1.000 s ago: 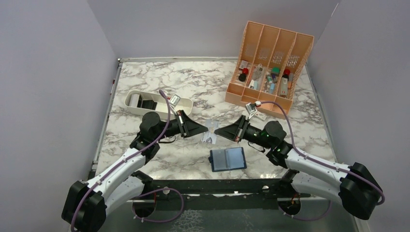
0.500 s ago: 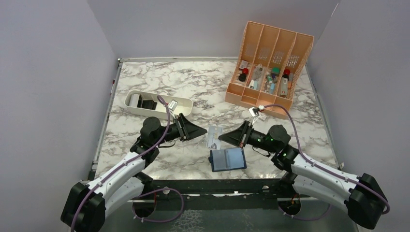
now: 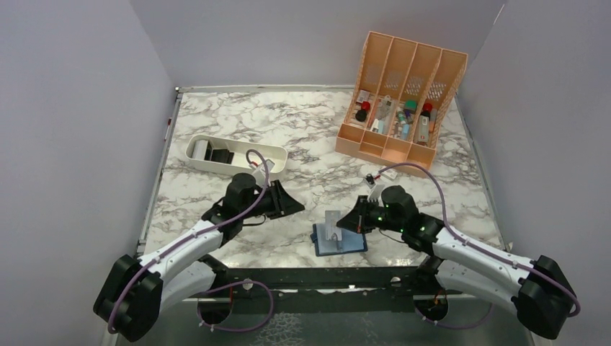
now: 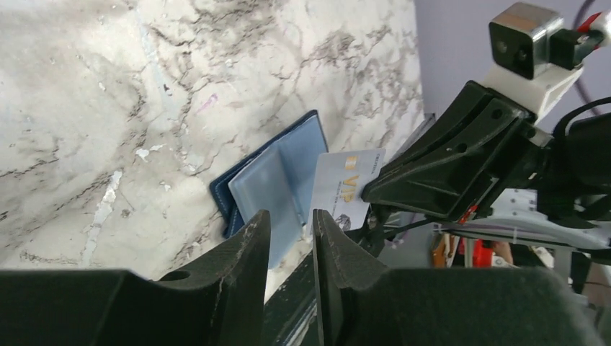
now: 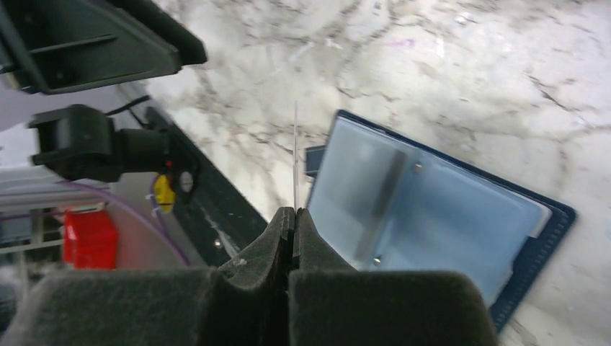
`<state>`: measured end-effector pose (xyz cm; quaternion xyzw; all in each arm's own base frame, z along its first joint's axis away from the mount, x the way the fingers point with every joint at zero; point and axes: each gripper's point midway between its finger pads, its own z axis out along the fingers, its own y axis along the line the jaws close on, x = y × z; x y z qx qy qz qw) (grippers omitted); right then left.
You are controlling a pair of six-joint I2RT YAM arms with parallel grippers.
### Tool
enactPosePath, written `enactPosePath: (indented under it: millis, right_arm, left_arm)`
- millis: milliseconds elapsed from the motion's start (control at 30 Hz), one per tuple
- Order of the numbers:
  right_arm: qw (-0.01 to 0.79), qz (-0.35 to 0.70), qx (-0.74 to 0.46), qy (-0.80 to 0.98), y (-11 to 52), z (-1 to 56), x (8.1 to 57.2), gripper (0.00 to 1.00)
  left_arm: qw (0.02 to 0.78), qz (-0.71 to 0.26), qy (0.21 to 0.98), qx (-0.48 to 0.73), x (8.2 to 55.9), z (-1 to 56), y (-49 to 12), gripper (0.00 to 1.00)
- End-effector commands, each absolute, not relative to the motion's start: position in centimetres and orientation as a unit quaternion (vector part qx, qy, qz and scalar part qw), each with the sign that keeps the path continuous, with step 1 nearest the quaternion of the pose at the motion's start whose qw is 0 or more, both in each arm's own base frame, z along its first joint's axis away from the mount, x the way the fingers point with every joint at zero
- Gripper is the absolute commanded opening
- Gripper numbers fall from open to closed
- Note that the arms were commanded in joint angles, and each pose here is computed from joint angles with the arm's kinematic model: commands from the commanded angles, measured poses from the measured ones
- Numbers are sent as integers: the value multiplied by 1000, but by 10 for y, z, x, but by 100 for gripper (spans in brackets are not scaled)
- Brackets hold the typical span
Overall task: Put the credit cards into the card holder
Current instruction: Insert the credit card into the card holder.
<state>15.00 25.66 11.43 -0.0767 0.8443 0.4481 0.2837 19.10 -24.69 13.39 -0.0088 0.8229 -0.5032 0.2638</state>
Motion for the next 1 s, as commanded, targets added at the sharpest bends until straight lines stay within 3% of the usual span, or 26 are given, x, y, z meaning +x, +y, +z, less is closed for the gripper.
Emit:
enactPosePath:
  millis: [0,233,400,567,967]
  right_arm:
    - [297,377,-89,873,241,95,162,1]
    - [272,384,-82,878,236,81,167,1]
    - [261,401,-73,875,232,76,168,1]
    - [258,409,-65,873,228,72,168,1]
    - [257,409,-59,874,221,61,164,1]
  left_arm:
    - [269,-457,848,9,191,109,-248,29]
    - [260,-442,858,25,183,91,-264,25]
    - [241,-435,867,39,175,76,-276,32]
    - [229,-427,873,53,168,66,-286,32]
    - [211,-393,893,64,162,40,-291,15]
